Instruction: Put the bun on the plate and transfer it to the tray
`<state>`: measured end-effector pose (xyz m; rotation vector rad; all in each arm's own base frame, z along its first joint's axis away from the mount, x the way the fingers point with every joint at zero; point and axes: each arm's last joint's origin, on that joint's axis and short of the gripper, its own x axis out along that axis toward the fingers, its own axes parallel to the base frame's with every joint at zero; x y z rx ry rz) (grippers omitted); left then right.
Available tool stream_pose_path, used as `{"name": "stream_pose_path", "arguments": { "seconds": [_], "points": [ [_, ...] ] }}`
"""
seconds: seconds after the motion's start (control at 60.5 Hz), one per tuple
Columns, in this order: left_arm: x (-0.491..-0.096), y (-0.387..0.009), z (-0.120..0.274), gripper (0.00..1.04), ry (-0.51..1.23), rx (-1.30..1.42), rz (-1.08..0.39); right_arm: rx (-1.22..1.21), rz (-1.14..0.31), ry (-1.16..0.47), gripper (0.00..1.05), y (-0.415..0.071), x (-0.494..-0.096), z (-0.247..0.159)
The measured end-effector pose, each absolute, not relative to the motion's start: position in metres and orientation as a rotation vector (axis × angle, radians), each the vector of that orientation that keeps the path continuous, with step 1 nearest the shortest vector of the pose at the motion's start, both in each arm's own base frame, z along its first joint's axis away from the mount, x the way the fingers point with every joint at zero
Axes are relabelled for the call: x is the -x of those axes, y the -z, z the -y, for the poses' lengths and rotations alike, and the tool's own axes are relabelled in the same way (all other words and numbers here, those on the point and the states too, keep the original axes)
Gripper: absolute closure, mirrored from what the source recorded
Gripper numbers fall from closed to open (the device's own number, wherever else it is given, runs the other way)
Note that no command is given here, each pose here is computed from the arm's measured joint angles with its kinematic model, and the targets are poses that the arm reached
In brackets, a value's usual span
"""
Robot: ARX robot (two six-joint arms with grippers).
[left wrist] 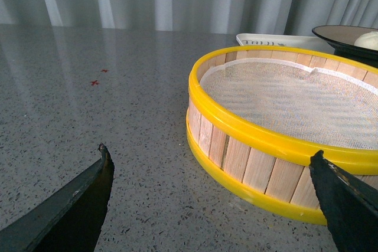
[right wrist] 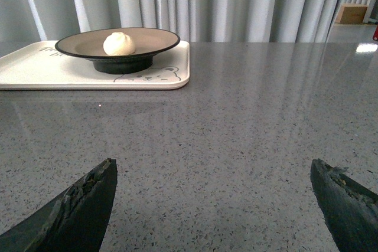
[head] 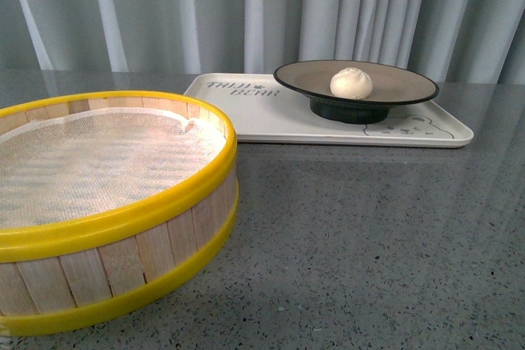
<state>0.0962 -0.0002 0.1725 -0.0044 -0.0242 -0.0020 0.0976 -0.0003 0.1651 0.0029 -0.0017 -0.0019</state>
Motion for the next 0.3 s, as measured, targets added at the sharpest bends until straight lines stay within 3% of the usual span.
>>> {"name": "stream_pose_path", "arguments": {
  "seconds": [0.298],
  "points": [
    [-0.0962, -0.1725, 0.0002, 0.07, 0.002, 0.004, 0.024, -0.002, 0.002, 0.002, 0.09, -0.1651, -0.0976, 0.0003]
  ]
}}
